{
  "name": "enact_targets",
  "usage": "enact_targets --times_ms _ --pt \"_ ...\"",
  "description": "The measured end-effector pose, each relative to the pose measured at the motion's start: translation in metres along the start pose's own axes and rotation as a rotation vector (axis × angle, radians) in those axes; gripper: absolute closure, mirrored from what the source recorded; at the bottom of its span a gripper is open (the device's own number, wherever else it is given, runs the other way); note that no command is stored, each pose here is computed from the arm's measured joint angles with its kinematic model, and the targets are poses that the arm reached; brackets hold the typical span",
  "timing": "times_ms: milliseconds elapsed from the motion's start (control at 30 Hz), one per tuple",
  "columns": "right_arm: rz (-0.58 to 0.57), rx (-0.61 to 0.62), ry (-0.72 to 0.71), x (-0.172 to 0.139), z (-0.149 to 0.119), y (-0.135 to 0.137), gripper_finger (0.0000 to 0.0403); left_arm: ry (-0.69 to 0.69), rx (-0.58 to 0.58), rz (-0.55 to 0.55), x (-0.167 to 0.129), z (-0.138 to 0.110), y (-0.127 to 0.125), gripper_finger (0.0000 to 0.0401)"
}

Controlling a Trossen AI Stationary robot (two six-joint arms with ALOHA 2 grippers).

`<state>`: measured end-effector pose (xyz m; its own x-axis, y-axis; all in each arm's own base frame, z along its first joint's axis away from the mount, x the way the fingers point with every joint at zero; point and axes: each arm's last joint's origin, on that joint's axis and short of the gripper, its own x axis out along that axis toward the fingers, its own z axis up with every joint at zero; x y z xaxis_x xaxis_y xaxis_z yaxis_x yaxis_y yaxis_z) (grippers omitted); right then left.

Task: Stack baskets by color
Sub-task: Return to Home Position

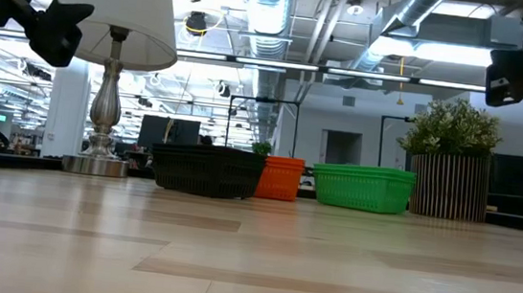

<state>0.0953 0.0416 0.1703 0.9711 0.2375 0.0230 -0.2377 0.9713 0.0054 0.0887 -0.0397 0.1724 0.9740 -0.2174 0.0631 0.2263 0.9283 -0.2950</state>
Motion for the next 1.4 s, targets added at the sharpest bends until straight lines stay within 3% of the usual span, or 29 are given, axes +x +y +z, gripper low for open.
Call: enact_targets --times_ms 1400 --pt "0.002 -0.016 0.068 -0.0003 -0.0064 0.0 0.0236 0.0 -0.028 0.007 0.0001 -0.0006 0.0004 0.0125"
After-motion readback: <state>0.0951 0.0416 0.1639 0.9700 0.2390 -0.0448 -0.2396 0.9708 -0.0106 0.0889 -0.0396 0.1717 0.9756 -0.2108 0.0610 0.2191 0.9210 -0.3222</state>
